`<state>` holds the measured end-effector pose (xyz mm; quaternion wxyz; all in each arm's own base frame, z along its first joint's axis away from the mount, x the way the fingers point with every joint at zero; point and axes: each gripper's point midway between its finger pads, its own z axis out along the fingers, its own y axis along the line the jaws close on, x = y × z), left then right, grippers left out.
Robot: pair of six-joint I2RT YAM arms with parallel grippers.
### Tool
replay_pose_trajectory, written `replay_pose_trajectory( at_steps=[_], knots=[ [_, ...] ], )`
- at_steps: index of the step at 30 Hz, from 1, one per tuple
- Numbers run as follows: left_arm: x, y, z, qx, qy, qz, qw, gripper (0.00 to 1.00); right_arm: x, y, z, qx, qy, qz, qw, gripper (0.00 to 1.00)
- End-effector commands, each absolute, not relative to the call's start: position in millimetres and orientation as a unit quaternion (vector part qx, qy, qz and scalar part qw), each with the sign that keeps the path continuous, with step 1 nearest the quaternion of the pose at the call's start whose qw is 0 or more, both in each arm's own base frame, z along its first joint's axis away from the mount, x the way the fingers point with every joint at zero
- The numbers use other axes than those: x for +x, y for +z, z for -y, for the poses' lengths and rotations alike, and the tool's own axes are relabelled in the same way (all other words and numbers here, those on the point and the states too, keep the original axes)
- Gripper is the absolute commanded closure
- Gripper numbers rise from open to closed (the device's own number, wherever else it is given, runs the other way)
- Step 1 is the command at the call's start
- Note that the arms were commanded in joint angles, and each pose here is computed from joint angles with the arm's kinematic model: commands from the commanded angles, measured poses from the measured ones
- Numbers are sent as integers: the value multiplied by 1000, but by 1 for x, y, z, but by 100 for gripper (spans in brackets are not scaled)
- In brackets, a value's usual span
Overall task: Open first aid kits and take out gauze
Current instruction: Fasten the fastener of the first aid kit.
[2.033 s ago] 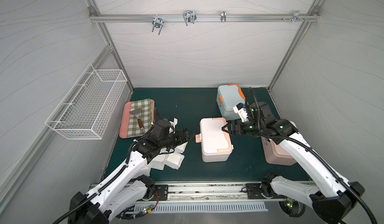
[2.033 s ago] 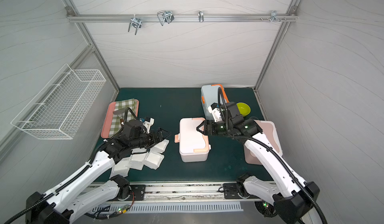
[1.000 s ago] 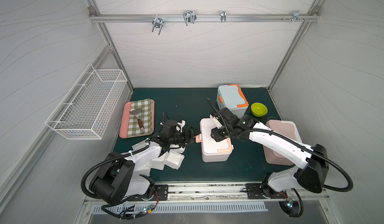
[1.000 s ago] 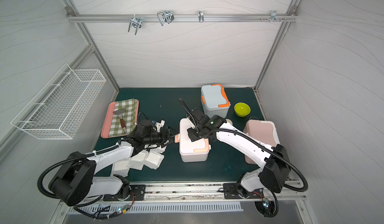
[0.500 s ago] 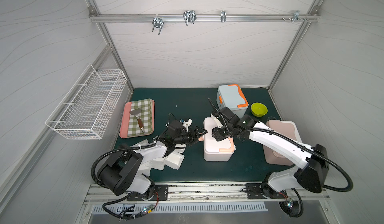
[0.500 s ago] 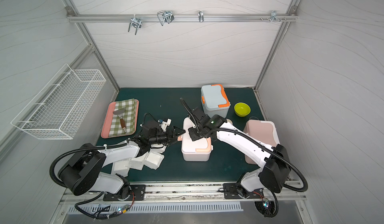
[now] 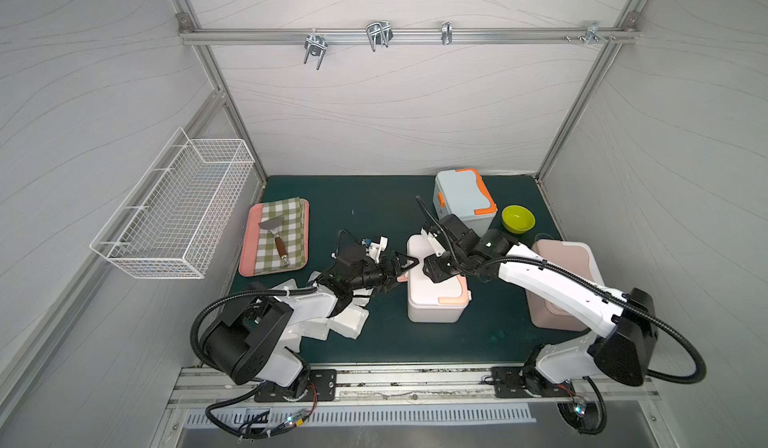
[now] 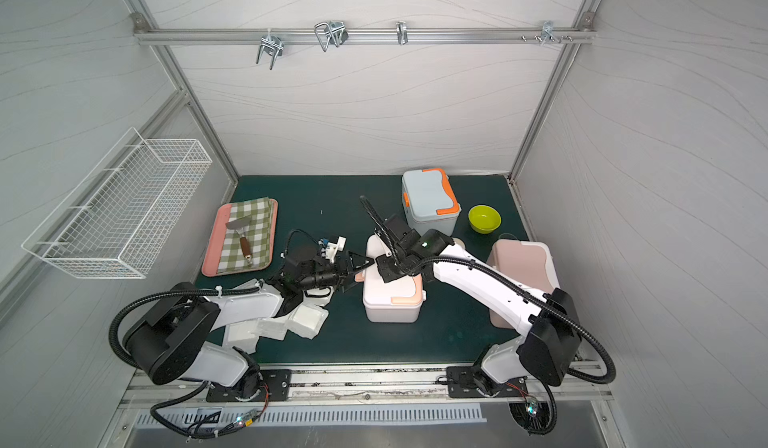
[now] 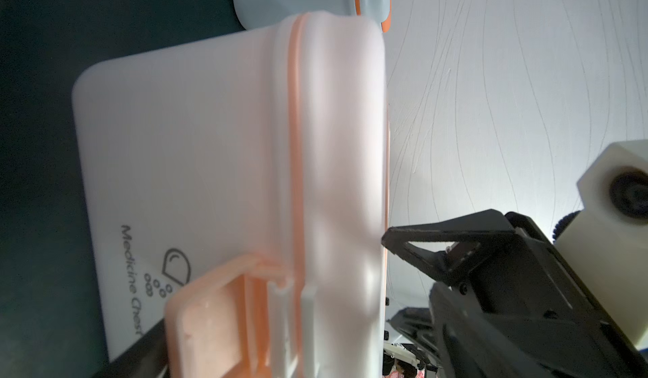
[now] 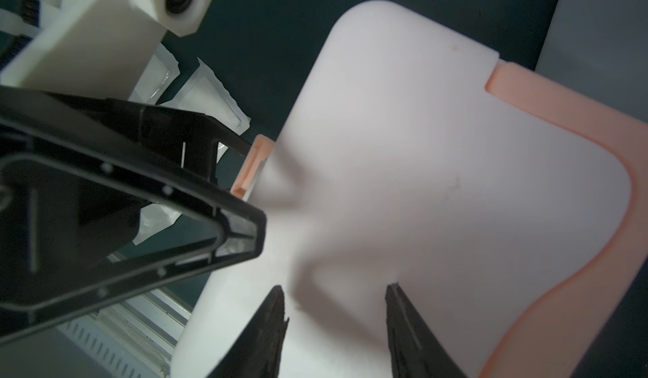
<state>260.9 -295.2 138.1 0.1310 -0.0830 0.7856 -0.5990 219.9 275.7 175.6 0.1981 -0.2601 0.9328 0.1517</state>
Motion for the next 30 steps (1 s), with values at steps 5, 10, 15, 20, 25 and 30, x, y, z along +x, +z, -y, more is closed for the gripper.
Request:
replay_pose_trajectory(
  at_steps=[5,10,15,20,25,30],
  knots=[
    [258,177,308,-48,-650,-743,153,4,190,137,-255,-270,115,-951,101,52],
    [257,183,310,-48,-666,-729,153,4,191,137,-258,-270,119,-950,100,52],
    [255,186,310,-50,-678,-718,149,4,190,137,-259,-268,122,-951,97,52],
    [256,175,311,-56,-668,-728,144,4,190,137,-259,-265,123,-951,97,52],
    [257,160,312,-62,-654,-741,138,4,190,138,-260,-266,124,-951,98,52],
    [255,150,316,-59,-645,-751,130,4,191,138,-260,-263,124,-952,100,52]
  ],
)
